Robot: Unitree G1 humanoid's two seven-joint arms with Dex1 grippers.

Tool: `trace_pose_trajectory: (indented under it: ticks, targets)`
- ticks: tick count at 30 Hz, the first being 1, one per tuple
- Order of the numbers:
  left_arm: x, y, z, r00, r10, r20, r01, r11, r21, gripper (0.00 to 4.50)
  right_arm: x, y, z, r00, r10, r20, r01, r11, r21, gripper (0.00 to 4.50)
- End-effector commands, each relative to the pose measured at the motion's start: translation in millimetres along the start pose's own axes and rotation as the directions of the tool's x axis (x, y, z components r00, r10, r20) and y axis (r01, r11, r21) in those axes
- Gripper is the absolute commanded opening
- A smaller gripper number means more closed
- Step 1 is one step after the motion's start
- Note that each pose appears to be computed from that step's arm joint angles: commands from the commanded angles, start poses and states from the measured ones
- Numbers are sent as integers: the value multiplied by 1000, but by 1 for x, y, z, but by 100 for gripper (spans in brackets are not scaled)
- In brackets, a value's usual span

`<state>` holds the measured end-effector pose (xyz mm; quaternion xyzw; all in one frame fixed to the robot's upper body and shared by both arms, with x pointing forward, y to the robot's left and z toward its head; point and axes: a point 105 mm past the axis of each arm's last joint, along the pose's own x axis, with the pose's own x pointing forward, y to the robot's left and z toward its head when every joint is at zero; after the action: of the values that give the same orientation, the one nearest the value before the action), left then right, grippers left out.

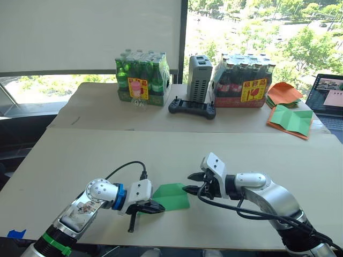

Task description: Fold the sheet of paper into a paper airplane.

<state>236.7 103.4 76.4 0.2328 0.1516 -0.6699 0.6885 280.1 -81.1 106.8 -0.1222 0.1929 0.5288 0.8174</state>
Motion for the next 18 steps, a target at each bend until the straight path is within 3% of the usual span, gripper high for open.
trace_pose_trajectory:
  ticks: [1,8,18]
  targets:
    - [1,-3,1,1000,-15,-12,15,1000,21,0,0,1,6,999,34,18,-35,997,64,299]
    - [2,-3,4,1000,-18,-10,19,999,27,0,5,2,-5,996,77,-37,-70,983,171,299]
    - [0,-2,6,1000,-13,-9,13,1000,27,0,16,17,-1,986,169,14,-165,935,313,299]
